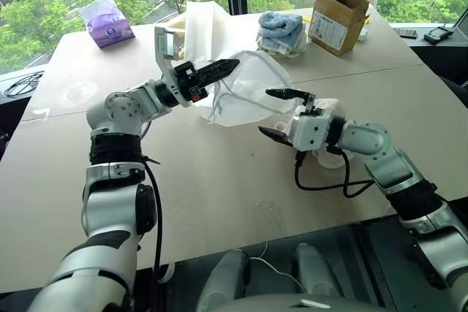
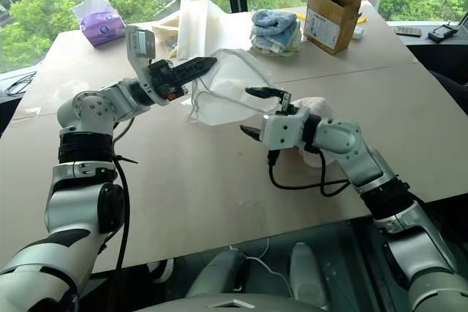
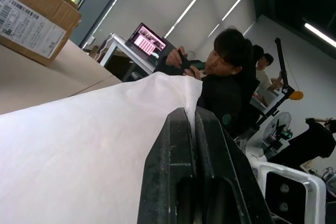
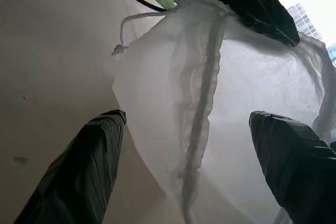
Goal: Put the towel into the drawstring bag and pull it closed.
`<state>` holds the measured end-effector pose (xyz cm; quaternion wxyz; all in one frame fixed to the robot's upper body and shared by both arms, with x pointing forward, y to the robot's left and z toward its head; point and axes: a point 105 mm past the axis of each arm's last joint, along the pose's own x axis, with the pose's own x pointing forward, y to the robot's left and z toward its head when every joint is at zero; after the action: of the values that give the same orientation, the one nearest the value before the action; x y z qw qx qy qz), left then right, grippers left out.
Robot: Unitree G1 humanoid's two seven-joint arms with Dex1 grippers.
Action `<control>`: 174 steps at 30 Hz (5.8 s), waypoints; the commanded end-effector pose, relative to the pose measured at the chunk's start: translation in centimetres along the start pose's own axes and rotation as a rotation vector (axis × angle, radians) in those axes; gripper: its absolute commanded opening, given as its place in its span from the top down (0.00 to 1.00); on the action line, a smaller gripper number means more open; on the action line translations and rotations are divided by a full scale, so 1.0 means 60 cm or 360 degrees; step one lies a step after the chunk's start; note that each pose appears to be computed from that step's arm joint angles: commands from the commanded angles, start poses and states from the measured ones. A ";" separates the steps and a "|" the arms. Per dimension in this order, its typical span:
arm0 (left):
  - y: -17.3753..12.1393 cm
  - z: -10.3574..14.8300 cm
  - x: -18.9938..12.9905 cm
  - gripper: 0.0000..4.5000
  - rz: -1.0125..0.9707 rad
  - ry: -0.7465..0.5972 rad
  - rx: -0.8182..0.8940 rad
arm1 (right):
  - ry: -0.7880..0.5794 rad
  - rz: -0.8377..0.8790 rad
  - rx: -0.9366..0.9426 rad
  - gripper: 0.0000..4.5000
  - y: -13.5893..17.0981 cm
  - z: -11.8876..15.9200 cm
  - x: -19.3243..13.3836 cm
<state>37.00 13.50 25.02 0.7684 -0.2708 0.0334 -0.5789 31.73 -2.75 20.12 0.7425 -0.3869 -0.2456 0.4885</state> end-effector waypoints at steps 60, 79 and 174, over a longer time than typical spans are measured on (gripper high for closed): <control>-0.032 0.039 0.005 1.00 0.0036 -0.0129 0.0339 | 0.0750 -0.1482 0.1952 0.02 -0.068 -0.141 -0.199; -0.029 0.031 0.007 1.00 0.0030 -0.0104 0.0319 | 0.1161 -0.0907 0.1882 0.13 0.112 -0.200 -0.123; -0.090 -0.076 0.068 1.00 -0.0422 0.0222 0.0221 | -0.0097 -0.0452 0.2616 1.00 -0.057 0.017 -0.020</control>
<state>32.79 7.38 23.62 0.7099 -0.1884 0.0309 -0.6779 31.67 -3.91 20.91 0.8367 0.2831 0.1726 0.4358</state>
